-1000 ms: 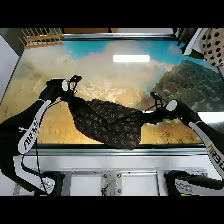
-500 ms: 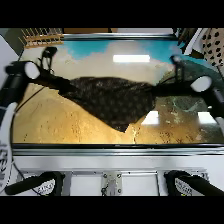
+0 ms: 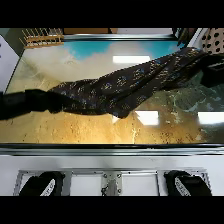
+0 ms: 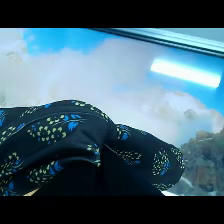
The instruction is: Fold the clothes and pants, and hang the long-sleeved shirts on hangers.
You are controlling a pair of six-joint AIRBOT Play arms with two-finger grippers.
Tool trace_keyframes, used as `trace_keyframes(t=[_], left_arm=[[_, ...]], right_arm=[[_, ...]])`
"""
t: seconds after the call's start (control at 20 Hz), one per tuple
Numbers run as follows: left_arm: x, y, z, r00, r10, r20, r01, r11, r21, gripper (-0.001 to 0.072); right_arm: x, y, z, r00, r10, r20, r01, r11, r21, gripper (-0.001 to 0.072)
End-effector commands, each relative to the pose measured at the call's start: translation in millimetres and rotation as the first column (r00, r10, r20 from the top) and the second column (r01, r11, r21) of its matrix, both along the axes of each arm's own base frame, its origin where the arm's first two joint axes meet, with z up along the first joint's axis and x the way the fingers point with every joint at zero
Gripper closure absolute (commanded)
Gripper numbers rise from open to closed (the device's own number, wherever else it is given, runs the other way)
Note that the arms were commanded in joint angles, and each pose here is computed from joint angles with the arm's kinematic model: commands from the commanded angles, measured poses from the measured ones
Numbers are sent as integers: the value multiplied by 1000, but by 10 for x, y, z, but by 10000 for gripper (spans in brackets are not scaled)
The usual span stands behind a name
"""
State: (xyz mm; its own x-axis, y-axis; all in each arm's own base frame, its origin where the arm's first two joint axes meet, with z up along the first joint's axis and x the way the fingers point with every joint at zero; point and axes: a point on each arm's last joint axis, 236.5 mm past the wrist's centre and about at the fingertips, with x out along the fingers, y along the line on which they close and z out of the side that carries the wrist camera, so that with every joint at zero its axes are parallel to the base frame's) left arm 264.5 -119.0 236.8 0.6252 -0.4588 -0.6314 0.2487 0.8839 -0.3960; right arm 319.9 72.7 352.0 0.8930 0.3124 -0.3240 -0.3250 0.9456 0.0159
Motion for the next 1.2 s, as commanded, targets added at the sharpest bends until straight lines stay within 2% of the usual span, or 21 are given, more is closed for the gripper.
trace_keyframes(t=[0.0,0.2,0.3,0.4,0.55,0.6,0.65,0.7,0.8,0.9,0.95,1.0,1.15], left_arm=[[-506,-85,-218,989,52,-135,-70,989,-132,697],[-853,-386,-914,917,-39,-398,-69,965,-253,697],[-825,-451,-1353,858,-40,-513,-120,954,-274,696],[-558,-412,-1765,833,19,-553,-191,948,-255,697],[296,-215,-2124,880,177,-441,-303,924,-234,696],[661,-82,-2148,882,250,-401,-362,902,-235,602],[1004,60,-2112,872,311,-377,-419,873,-248,237],[1317,234,-2068,865,356,-354,-454,855,-250,50],[1713,558,-2020,862,354,-363,-448,866,-221,57],[1755,771,-2053,871,273,-408,-370,911,-180,57],[1691,840,-2112,877,225,-424,-317,935,-159,57],[1583,906,-2208,875,192,-445,-271,955,-122,96],[1088,1021,-2602,845,122,-520,-99,992,72,95]], right_arm=[[-192,-114,153,998,-50,41,51,999,-11,707],[268,79,-270,994,13,-109,-6,998,64,707],[655,274,-779,968,63,-244,-46,996,72,707],[1081,531,-1365,931,100,-351,-77,994,78,707],[1908,732,-1879,947,58,-316,-22,993,116,690],[2130,765,-1910,955,48,-292,-8,990,138,576],[2292,784,-1914,959,47,-281,-6,989,145,302],[2414,784,-1866,963,44,-264,-5,989,147,74],[2506,672,-1633,974,30,-224,5,988,152,62],[2403,492,-1416,977,13,-211,19,989,150,63],[2289,419,-1368,972,17,-234,17,990,142,63],[2160,384,-1366,964,27,-266,8,991,131,63],[1748,357,-1482,934,50,-353,-19,996,91,63]])
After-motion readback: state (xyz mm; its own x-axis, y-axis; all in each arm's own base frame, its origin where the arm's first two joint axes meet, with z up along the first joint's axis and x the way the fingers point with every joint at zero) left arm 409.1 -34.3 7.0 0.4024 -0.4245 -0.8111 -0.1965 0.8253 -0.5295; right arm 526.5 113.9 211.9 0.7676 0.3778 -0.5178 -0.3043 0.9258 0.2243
